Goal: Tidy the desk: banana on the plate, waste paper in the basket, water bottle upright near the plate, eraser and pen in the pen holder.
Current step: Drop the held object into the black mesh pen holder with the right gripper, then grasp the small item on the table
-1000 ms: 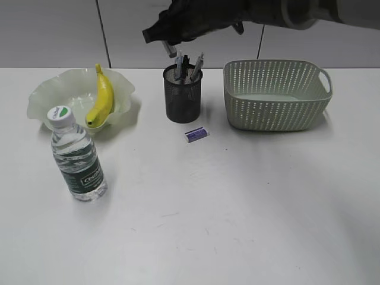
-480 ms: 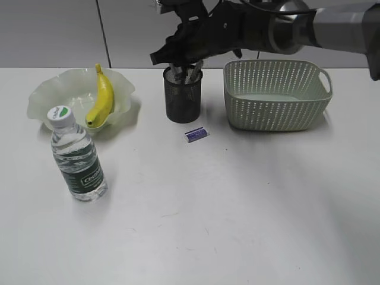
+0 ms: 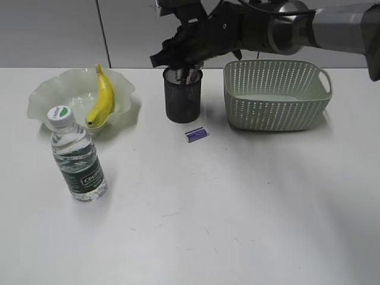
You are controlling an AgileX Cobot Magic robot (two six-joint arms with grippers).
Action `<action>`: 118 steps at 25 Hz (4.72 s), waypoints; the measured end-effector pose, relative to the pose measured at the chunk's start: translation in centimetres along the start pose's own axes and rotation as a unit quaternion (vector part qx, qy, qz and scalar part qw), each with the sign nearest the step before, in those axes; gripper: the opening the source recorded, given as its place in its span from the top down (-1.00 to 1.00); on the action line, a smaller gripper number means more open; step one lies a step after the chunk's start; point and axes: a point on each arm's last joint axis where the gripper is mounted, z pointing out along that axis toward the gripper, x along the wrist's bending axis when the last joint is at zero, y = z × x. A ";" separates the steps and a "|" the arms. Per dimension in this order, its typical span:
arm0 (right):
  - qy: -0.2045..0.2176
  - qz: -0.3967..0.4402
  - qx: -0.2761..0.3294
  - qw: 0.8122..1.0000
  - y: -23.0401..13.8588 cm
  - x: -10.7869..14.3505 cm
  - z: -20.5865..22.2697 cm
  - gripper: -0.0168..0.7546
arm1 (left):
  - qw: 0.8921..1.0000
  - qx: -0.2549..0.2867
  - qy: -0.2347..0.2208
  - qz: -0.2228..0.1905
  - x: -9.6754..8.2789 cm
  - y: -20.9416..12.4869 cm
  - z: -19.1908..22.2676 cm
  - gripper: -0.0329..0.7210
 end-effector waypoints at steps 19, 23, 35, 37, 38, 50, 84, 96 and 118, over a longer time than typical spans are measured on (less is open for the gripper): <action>0.035 -0.024 0.238 0.970 3.3 0.7 -10.4 0.11 | 1.000 0.000 0.000 0.000 0.0 0.0 0.0 -0.05; 0.034 -0.030 0.295 0.954 3.7 0.8 -14.0 0.11 | 1.000 0.000 0.000 0.000 0.0 0.0 0.0 -0.05; 0.028 -0.015 0.332 0.943 0.9 1.4 -26.9 0.11 | 1.000 0.000 0.000 0.000 0.0 0.0 0.0 -0.04; 0.029 -0.014 0.338 0.941 -0.6 1.5 -29.2 0.11 | 1.000 0.000 0.000 0.000 0.0 0.0 0.0 -0.01; 0.028 -0.013 0.334 0.942 -1.2 1.6 -30.5 0.11 | 1.000 0.000 0.000 0.000 0.0 0.0 0.0 0.01; 0.023 -0.018 0.258 0.966 -11.0 2.4 -43.5 0.11 | 1.000 0.000 0.000 0.000 0.0 0.0 0.0 0.09; -0.029 -0.002 -0.054 0.998 -19.9 2.4 -52.3 0.11 | 0.987 0.079 -0.104 0.097 -8.0 15.2 25.5 0.09; -0.029 0.000 -0.054 0.998 -19.9 2.4 -52.3 0.11 | 0.964 0.181 -0.114 0.161 -10.8 13.6 38.8 0.02; -0.029 0.000 -0.055 0.998 -19.9 2.4 -52.3 0.11 | 0.954 0.192 -0.109 0.203 -11.3 5.3 47.6 -0.10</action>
